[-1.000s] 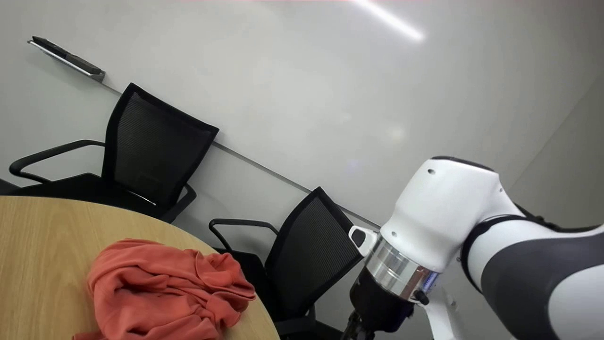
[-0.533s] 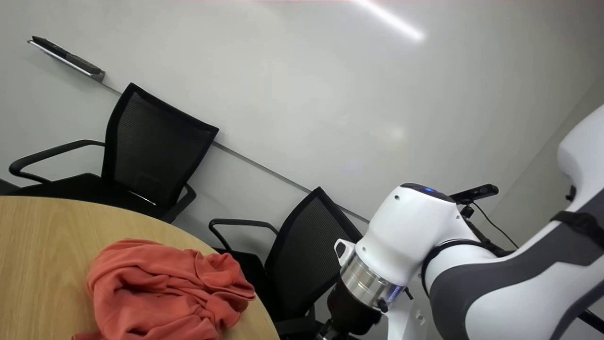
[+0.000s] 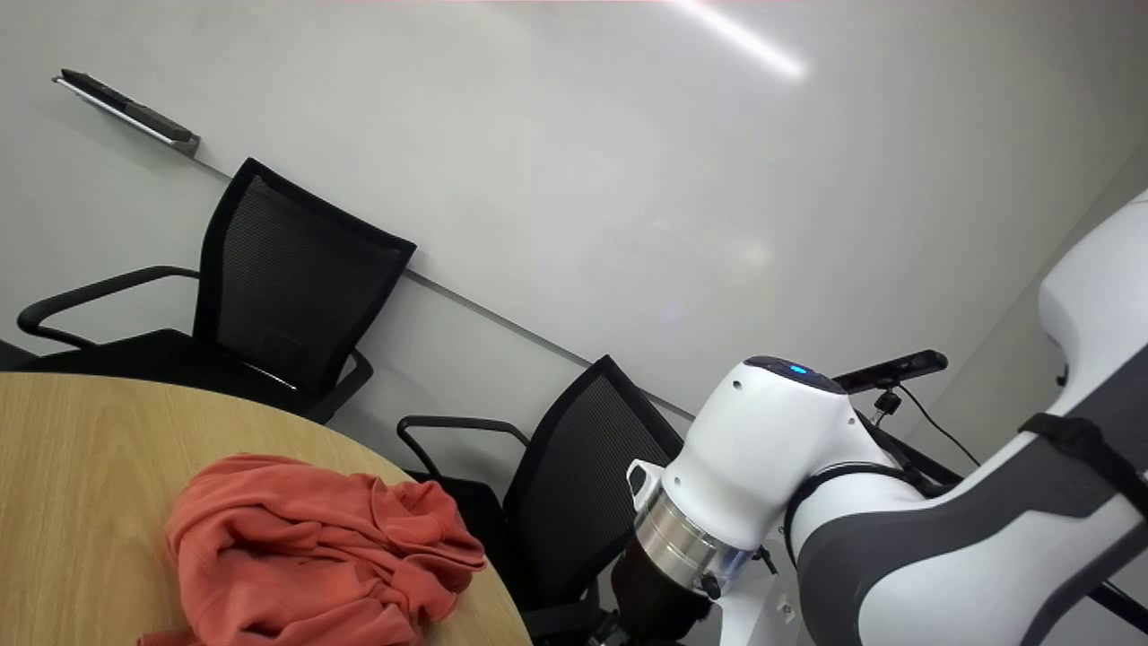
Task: Pour the sweets in the cup onto the table
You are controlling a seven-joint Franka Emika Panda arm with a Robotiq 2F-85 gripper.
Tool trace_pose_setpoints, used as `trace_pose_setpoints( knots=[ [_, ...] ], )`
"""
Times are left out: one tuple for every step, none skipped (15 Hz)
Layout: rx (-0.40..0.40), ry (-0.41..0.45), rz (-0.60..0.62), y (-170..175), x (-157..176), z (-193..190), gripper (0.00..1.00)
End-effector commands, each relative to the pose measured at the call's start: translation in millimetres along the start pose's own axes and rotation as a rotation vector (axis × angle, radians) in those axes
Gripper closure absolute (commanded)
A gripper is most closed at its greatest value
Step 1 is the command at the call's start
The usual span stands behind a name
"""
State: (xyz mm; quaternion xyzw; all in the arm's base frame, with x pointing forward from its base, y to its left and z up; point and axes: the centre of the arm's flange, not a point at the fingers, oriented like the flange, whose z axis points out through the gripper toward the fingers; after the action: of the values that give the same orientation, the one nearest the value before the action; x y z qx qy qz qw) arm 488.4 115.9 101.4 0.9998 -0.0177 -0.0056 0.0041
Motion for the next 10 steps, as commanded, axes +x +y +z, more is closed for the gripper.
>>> trace_pose_setpoints(
  knots=[
    [-0.009,0.006,0.025,3.8,7.9,5.9,0.00],
    [-0.010,0.008,0.035,7.6,10.9,8.6,0.00],
    [-0.010,0.010,0.042,10.4,13.1,10.8,0.00],
    [-0.007,0.004,0.048,13.6,16.0,13.3,0.00],
    [0.000,0.000,0.051,16.0,18.8,16.3,0.00],
    [0.003,-0.001,0.058,16.9,21.9,20.4,0.00],
    [0.005,-0.005,0.064,17.6,24.0,24.7,0.00],
    [0.005,-0.005,0.070,18.3,26.4,29.8,0.00],
    [0.006,-0.007,0.073,19.1,28.6,35.4,0.00],
    [0.006,-0.013,0.073,19.8,30.1,40.4,0.00]
  ],
)
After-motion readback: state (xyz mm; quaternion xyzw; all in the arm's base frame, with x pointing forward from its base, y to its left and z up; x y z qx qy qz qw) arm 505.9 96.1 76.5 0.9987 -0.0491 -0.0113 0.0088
